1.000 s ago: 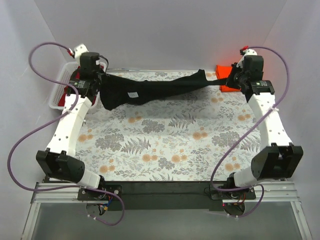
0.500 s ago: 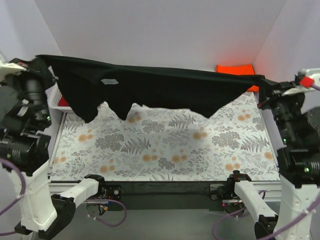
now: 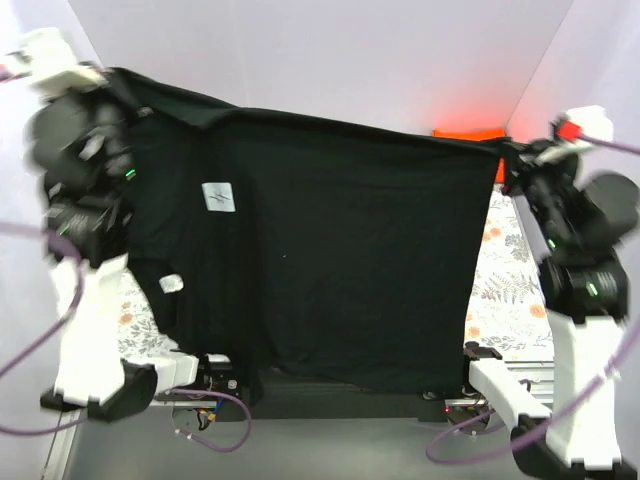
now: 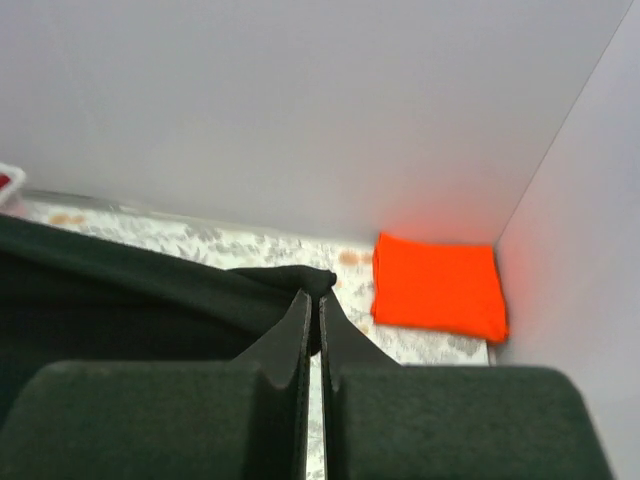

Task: Fold and stack the t-shirts
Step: Flatten the tshirt out, then fold the tshirt

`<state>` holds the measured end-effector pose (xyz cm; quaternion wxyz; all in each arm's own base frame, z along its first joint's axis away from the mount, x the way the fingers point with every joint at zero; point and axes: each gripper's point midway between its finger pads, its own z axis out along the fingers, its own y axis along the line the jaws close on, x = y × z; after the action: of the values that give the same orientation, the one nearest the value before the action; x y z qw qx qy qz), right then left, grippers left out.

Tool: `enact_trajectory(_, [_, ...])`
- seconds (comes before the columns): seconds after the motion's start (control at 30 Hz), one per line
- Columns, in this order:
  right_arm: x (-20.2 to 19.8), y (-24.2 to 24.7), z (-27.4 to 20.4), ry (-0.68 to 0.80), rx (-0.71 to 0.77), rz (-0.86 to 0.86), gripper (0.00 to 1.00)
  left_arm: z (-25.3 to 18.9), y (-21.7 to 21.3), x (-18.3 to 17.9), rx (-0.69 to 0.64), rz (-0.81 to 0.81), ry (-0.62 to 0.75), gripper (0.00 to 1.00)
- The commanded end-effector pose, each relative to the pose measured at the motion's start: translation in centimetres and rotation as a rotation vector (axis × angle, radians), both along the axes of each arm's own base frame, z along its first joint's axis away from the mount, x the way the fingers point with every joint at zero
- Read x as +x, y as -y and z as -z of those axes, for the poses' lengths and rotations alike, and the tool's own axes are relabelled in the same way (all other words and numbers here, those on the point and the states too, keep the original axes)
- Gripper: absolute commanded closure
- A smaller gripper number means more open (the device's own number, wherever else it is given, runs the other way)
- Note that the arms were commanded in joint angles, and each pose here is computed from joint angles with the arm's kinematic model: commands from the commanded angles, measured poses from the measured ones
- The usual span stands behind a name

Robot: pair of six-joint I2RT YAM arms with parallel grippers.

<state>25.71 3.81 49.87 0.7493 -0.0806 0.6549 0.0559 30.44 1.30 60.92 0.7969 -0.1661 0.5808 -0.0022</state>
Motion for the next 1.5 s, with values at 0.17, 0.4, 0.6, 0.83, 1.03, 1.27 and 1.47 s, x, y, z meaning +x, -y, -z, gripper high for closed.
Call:
enact_trajectory(0.17, [13.1,1.9,17.5,-0.341,-0.016,0.136,0.99,22.8,3.7,16.7,0.06,0.049,-0.451,1.0])
enact_trajectory(0.4, [19.8,1.5,28.7,-0.502,-0.017,0.134,0.99,38.9,6.0,23.0,0.038,0.098,-0.739,1.0])
enact_trajectory(0.6, [24.2,1.2,34.9,-0.61,-0.023,0.107,0.99,46.8,7.1,25.4,0.036,0.133,-0.874,1.0])
enact_trajectory(0.83, [26.2,0.9,38.6,-0.683,-0.001,0.049,0.99,50.6,8.0,25.2,-0.006,0.172,-0.963,1.0])
enact_trajectory(1.03, [26.5,2.4,38.5,-0.701,0.044,0.062,0.99,48.3,7.7,23.6,-0.059,0.139,-0.972,1.0])
enact_trajectory(1.27, [25.6,3.2,36.3,-0.684,0.045,0.083,0.99,45.4,7.3,20.1,-0.146,0.114,-1.029,1.0])
enact_trajectory(1.47, [24.4,3.5,35.9,-0.693,0.039,0.098,0.99,43.3,7.6,16.7,-0.218,0.133,-1.039,1.0])
